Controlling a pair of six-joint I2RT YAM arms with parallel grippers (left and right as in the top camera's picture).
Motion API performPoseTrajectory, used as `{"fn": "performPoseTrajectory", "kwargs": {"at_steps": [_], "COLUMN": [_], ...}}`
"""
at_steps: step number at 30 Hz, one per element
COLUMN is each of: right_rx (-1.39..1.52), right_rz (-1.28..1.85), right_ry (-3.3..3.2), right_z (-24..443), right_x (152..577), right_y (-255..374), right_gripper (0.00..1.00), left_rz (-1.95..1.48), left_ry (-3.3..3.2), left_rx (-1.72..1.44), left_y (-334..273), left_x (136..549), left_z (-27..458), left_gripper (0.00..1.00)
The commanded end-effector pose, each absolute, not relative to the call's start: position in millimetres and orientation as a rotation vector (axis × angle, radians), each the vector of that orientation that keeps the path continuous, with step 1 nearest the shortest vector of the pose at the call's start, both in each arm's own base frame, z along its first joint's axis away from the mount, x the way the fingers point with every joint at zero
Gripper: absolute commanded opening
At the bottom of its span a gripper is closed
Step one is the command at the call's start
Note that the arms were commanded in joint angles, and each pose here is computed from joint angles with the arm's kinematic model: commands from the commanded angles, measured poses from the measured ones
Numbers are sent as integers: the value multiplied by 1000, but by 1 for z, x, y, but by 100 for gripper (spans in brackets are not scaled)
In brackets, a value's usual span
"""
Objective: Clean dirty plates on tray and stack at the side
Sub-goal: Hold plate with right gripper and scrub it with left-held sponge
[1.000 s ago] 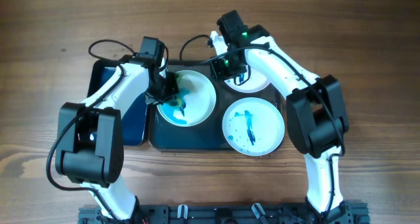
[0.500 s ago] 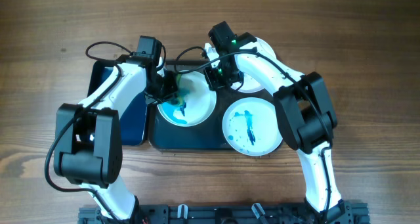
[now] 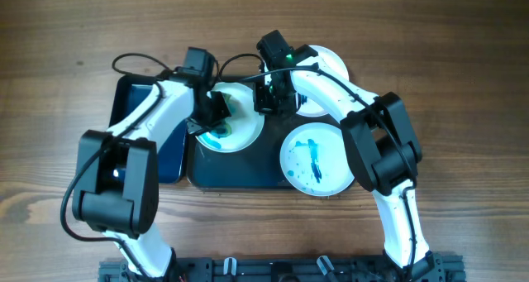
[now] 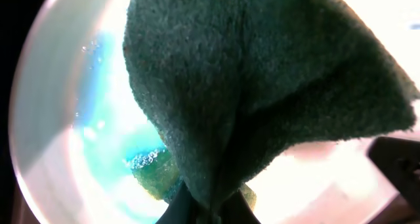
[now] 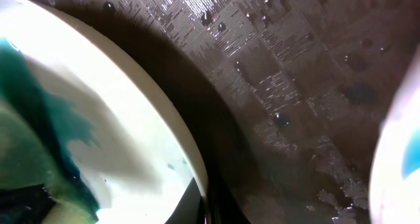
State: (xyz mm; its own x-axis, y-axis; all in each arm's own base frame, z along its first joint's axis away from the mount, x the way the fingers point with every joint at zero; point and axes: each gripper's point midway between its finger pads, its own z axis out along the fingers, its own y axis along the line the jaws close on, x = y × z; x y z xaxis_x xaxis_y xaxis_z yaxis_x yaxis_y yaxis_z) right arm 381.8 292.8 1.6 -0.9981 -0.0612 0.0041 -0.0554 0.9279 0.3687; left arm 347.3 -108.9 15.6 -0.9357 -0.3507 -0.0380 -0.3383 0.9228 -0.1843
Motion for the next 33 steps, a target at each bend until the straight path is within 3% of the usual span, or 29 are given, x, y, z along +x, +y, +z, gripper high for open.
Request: {"fn": "performPoseTrajectory", "kwargs": {"at_steps": [1,7,10,15,17,20,27,30,33], "right_rx": [4,22,22,36,46,50,111,129,130], "right_rz": [-490,-496,-494,-492,-495,-497,-554,-554,-557], "right_ry": [-3073,-3079,-3077,-3078,-3080,-3081,-3047,-3048,-3051], "right_z": [-23,-23,-23,-23,-23,-23,-20,-20,-20], "right_x": [379,380,380,379,380,380,375,375,376], "right_y": [285,286,285,285,285,285,290,290,290], "right_gripper": [5,4,4,4,4,4,4,4,4], "left_rz": [-82,-449,-352,155,205,131,-655,-600,-241], "left_ry": [3052,3074,3024,2862,2836,2888,3013,2941,2810], "left_rx": [-522,77,3,-459,-545,-518,-259,-259,-387], "left_y": [-100,-160,-147,-76,-70,-84,-190,-184,-141], "left_x": [324,320,340,365,363,356,340,358,388], "left_z": [-2,11,16,13,13,11,23,24,20], "left_gripper": [4,4,4,4,4,4,4,4,4]}}
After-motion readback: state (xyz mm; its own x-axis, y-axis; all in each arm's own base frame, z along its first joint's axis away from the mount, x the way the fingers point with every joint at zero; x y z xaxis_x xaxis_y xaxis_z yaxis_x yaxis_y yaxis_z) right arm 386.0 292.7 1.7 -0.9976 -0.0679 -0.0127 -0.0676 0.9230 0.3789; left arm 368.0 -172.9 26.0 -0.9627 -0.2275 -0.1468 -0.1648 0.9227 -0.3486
